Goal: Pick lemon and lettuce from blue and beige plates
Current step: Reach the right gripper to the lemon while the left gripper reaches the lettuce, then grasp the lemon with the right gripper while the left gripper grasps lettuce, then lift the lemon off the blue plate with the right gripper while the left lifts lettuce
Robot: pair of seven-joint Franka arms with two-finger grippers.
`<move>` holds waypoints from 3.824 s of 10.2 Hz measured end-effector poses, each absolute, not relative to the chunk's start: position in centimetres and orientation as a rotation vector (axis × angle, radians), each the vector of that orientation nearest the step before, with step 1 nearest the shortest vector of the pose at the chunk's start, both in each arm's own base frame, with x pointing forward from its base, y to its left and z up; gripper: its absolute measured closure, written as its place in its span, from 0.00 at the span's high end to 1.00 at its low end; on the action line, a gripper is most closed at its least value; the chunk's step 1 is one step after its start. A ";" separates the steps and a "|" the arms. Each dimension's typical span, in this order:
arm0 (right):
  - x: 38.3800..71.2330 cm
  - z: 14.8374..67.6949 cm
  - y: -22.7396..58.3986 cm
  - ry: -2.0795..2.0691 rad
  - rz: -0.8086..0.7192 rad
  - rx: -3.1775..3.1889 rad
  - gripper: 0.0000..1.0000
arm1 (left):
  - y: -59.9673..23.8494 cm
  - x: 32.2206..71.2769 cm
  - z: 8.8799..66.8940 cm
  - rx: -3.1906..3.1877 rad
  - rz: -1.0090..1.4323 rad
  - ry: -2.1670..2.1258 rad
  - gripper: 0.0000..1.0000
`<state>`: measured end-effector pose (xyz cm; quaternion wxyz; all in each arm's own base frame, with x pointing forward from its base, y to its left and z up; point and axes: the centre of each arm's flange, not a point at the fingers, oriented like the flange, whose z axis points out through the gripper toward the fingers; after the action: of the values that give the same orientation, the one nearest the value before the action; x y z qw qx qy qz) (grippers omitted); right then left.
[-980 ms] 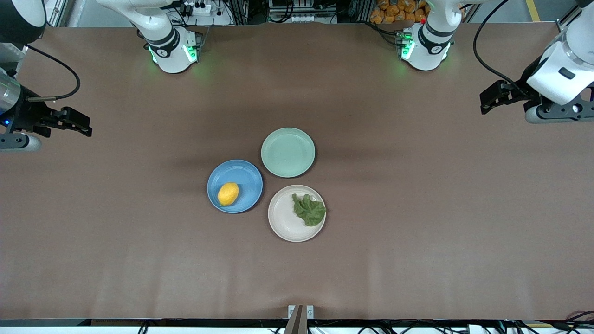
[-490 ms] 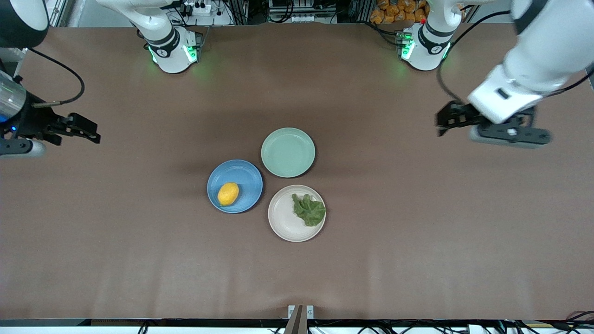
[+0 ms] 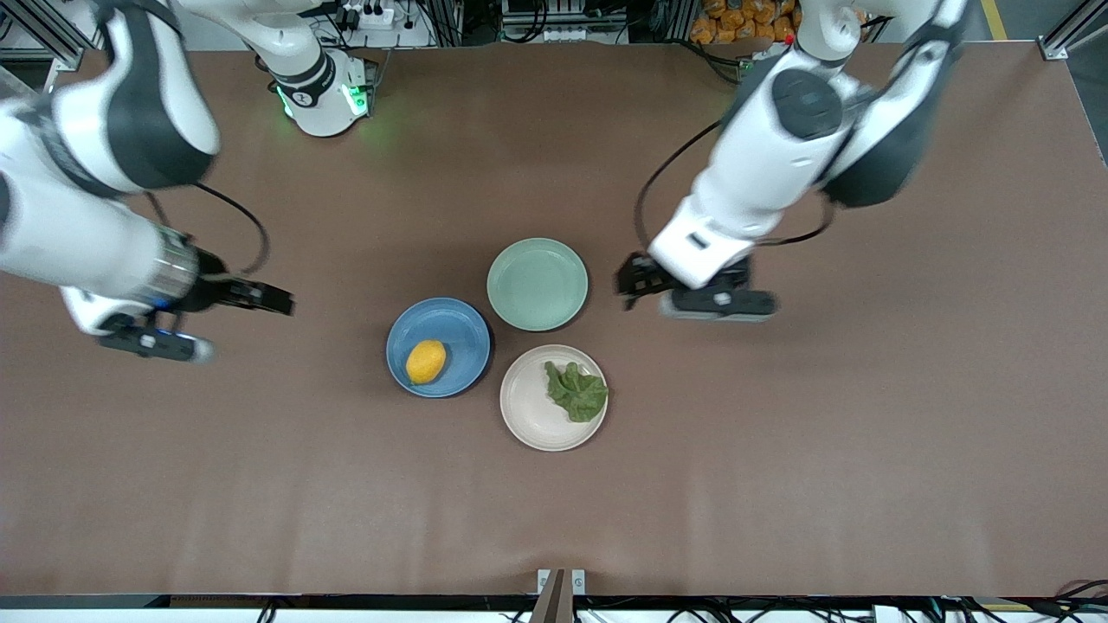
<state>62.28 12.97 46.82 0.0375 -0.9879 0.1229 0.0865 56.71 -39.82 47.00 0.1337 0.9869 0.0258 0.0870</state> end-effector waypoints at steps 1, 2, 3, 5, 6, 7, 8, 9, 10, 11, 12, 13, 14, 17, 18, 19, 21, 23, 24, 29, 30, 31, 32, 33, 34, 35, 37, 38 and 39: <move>63.2 43.9 15.4 0.467 0.299 -3.015 1.00 | -43.1 56.3 44.0 2.808 0.286 0.113 1.00; 64.1 41.0 17.8 0.544 0.307 -2.992 1.00 | -45.6 55.9 41.1 2.769 0.331 0.114 1.00; 64.7 37.9 20.4 0.590 0.311 -2.974 1.00 | -47.3 55.9 38.1 2.742 0.382 0.091 1.00; 65.1 32.1 24.3 0.609 0.309 -2.958 1.00 | -48.8 56.1 31.2 2.708 0.468 0.018 1.00; 65.3 29.5 25.0 0.610 0.311 -2.952 1.00 | -49.0 56.1 28.0 2.718 0.498 -0.041 1.00; 65.3 27.4 25.1 0.615 0.333 -2.952 1.00 | -48.9 56.0 25.6 2.746 0.525 -0.115 1.00; 65.2 25.9 25.2 0.618 0.358 -2.954 1.00 | -48.7 56.0 24.1 2.777 0.557 -0.195 1.00; 65.1 24.9 25.4 0.617 0.370 -2.955 1.00 | -48.7 56.0 23.3 2.794 0.587 -0.263 1.00; 65.1 23.7 25.5 0.628 0.374 -2.947 1.00 | -48.9 56.1 22.8 2.801 0.615 -0.321 1.00; 65.2 22.7 25.3 0.654 0.381 -2.921 1.00 | -49.2 56.2 22.3 2.804 0.637 -0.364 1.00; 65.1 21.6 25.3 0.673 0.399 -2.899 1.00 | -49.6 56.2 21.3 2.813 0.649 -0.398 1.00; 64.9 20.6 25.5 0.676 0.417 -2.897 1.00 | -49.9 56.1 20.1 2.833 0.662 -0.430 1.00; 64.7 19.8 25.6 0.678 0.433 -2.897 1.00 | -50.2 55.7 19.0 2.852 0.671 -0.459 1.00; 64.4 18.8 25.7 0.682 0.450 -2.895 0.90 | -50.4 55.0 17.1 2.877 0.664 -0.496 1.00; 64.4 18.8 25.8 0.680 0.449 -2.894 0.70 | -50.3 55.1 16.9 2.881 0.665 -0.499 1.00; 64.5 19.1 25.8 0.678 0.441 -2.893 0.65 | -50.2 55.2 16.8 2.883 0.666 -0.501 1.00; 65.1 20.9 25.4 0.653 0.483 -2.901 0.65 | -50.1 55.2 16.5 2.887 0.664 -0.503 1.00; 66.2 24.8 22.6 0.570 0.606 -2.915 0.65 | -49.9 55.2 16.2 2.892 0.662 -0.507 0.93; 66.8 27.1 19.4 0.474 0.644 -2.913 0.65 | -49.8 55.3 16.0 2.895 0.660 -0.507 0.89; 66.4 26.0 0.5 0.202 0.726 -2.904 0.65 | -49.5 56.0 16.7 2.915 0.667 -0.492 0.18; 66.0 24.5 -1.2 0.145 0.696 -2.918 0.65 | -49.4 56.2 17.0 2.946 0.651 -0.488 0.07; 65.3 22.5 -2.4 0.095 0.638 -2.933 0.65 | -49.2 56.4 17.6 2.979 0.637 -0.482 0.04; 64.1 20.1 -3.4 0.061 0.588 -2.946 0.65 | -48.9 56.7 18.9 3.018 0.625 -0.469 0.04; 62.8 18.4 -4.1 0.051 0.579 -2.947 0.65 | -48.4 57.2 20.7 3.055 0.618 -0.449 0.04; 62.0 17.7 -4.4 0.048 0.587 -2.943 0.65 | -47.7 57.9 23.2 3.085 0.623 -0.416 0.04; 61.8 17.7 -4.4 0.047 0.589 -2.943 0.65 | -46.6 58.7 26.1 3.108 0.615 -0.359 0.04; 61.9 18.3 -4.2 0.043 0.576 -2.946 0.76 | -43.8 59.8 33.2 3.145 0.547 -0.242 0.04; 62.0 18.8 -4.1 0.040 0.574 -2.946 0.89 | -41.5 60.5 36.6 3.170 0.480 -0.236 0.04; 62.0 19.7 -4.0 0.035 0.592 -2.940 0.99 | -37.7 61.6 38.9 3.207 0.411 -0.263 0.04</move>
<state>62.00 -4.04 19.75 0.0710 -0.9778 0.0115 0.1968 61.64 -37.71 38.91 -0.0511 0.9873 -0.0810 0.1266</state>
